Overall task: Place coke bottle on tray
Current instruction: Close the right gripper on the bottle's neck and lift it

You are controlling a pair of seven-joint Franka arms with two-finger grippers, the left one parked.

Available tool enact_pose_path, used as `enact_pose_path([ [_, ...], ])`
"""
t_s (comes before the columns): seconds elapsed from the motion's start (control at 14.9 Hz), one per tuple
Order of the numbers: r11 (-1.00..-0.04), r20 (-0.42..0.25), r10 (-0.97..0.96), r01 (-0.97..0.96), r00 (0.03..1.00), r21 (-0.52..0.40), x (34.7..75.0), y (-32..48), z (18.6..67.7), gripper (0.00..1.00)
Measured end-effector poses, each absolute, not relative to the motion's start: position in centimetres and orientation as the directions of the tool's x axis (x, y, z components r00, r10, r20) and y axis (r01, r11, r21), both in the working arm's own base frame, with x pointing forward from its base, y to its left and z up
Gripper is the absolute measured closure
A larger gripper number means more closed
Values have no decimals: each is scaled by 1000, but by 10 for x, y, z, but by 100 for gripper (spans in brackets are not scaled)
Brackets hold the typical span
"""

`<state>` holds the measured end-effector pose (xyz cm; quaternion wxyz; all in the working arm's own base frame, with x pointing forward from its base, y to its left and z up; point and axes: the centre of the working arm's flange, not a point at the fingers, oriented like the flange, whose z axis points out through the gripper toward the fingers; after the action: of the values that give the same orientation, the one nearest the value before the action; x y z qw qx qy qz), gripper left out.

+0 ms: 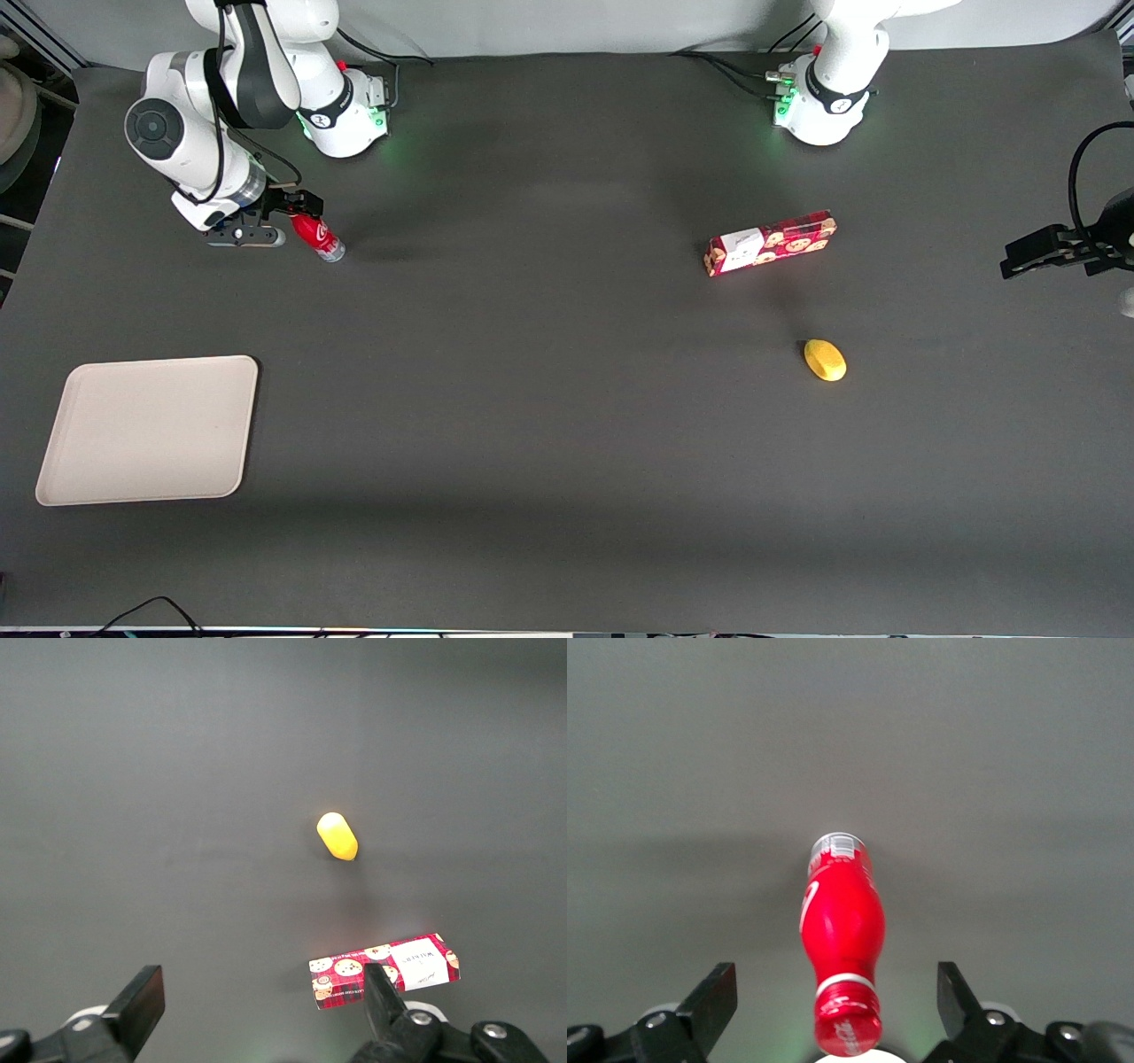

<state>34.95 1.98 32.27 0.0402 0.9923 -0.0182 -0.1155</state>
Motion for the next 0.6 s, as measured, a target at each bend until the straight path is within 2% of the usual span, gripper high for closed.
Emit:
enact_pose_path([
  [0.6, -995, -251, -41, -17, 967, 97, 339, 18, 313, 1],
])
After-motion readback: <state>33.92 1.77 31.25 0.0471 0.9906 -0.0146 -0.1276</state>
